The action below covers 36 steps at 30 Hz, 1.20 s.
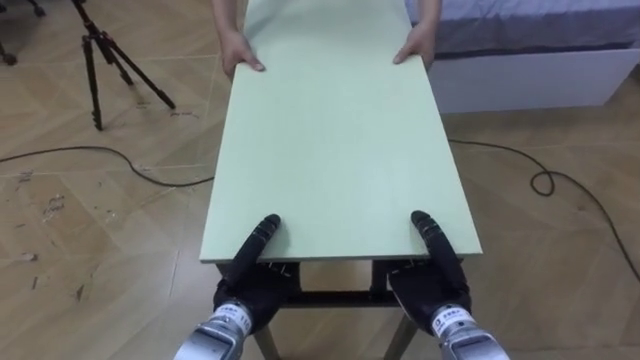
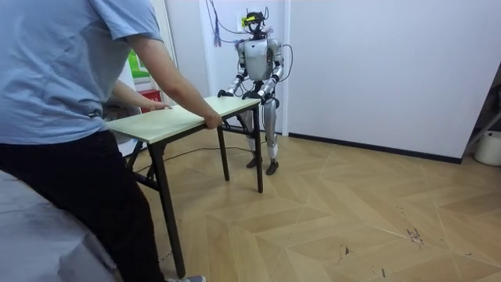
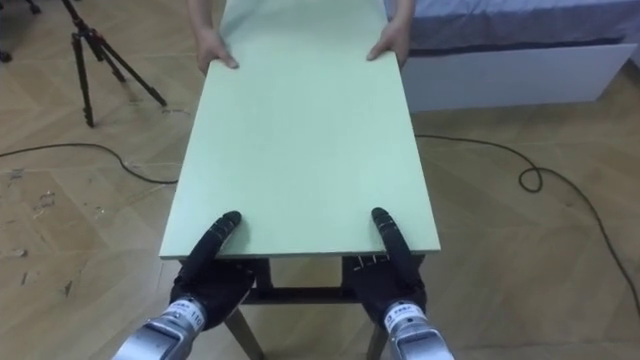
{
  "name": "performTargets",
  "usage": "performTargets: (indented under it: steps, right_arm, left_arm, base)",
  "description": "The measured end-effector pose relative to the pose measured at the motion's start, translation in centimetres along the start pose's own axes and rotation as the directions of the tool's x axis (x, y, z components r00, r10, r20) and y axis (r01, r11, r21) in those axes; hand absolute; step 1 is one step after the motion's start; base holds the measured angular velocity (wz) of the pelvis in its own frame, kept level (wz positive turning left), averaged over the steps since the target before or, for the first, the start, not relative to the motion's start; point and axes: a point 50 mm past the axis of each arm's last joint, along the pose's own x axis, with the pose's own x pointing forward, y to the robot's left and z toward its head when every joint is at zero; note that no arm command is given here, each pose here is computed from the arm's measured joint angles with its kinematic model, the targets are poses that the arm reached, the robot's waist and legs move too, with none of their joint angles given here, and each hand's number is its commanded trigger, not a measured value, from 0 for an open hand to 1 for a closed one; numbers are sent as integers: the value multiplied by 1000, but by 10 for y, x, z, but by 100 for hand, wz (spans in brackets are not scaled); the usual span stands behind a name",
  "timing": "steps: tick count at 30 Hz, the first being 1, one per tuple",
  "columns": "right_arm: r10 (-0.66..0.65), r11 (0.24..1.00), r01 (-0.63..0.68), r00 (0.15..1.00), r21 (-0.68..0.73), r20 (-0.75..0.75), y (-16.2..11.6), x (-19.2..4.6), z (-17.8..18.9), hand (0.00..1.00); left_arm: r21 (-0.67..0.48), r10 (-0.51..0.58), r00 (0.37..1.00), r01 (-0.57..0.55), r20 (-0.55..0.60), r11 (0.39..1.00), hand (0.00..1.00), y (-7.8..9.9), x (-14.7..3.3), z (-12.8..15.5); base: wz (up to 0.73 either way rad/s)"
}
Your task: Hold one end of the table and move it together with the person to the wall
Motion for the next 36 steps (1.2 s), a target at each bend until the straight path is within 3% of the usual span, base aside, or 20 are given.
performTargets:
  steps: [19,36]
  right_arm:
    - [30,999,-30,1000,-25,7,6,-1,-2,100]
    - [145,989,-143,989,-39,38,8,-24,-8,100]
  left_arm:
    - [93,-21,999,18,24,996,100,-6,-2,6]
    - [175,-138,988,124,67,977,100,-8,-32,-2]
  base:
    - [0]
    - [0]
